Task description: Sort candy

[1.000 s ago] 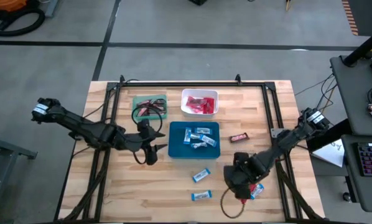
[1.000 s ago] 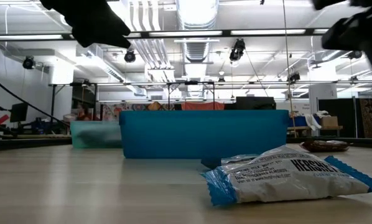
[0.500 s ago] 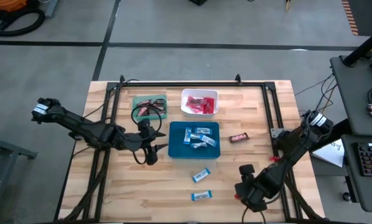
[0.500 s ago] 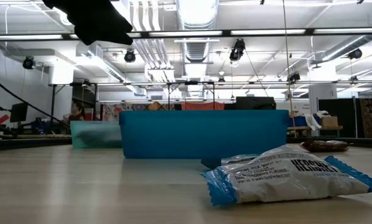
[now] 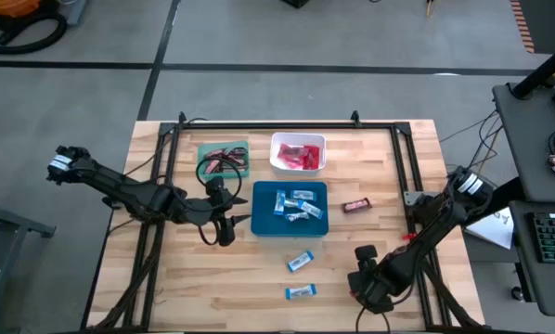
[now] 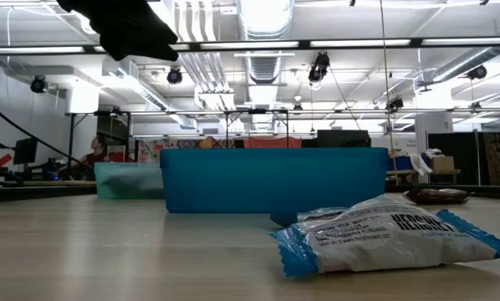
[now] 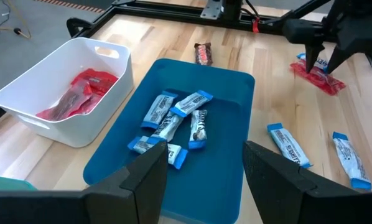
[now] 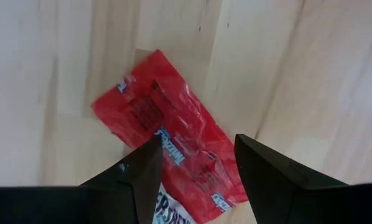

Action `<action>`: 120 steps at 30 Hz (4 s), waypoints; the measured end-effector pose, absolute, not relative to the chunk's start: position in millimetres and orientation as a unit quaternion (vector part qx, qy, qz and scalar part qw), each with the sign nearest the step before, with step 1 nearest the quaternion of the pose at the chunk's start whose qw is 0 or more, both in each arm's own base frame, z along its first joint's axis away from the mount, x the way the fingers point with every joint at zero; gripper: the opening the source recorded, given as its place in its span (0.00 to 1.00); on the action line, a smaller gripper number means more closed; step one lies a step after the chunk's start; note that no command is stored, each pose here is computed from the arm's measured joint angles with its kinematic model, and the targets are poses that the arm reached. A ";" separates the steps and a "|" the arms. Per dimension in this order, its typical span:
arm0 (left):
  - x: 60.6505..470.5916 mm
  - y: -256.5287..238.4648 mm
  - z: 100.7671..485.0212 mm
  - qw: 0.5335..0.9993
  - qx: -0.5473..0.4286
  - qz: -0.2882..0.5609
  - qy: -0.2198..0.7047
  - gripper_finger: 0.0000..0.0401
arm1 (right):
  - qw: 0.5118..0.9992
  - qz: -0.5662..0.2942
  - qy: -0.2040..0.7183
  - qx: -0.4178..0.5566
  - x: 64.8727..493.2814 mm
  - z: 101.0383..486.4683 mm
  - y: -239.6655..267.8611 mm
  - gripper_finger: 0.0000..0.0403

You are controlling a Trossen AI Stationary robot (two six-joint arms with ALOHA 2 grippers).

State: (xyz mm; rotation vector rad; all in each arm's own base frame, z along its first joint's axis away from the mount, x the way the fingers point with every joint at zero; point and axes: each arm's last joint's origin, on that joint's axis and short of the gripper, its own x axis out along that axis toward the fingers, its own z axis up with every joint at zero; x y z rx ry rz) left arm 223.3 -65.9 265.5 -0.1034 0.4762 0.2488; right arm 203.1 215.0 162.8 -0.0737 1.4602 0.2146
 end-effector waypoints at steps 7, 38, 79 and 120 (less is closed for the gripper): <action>223.3 -65.9 265.4 0.963 -0.050 0.123 0.235 0.47 | 0.745 0.068 0.660 -0.069 204.1 152.1 209.9 0.47; 223.3 -65.8 265.0 0.963 -0.039 0.120 0.237 0.47 | 0.748 0.008 0.664 -0.007 228.9 163.0 173.8 0.47; 223.2 -65.8 264.9 0.964 -0.026 0.117 0.239 0.47 | 0.730 0.031 0.683 0.008 237.4 149.9 169.4 0.02; 223.1 -65.8 264.6 0.963 -0.025 0.117 0.240 0.47 | 0.852 -0.295 0.411 -0.134 292.7 244.7 -70.6 0.02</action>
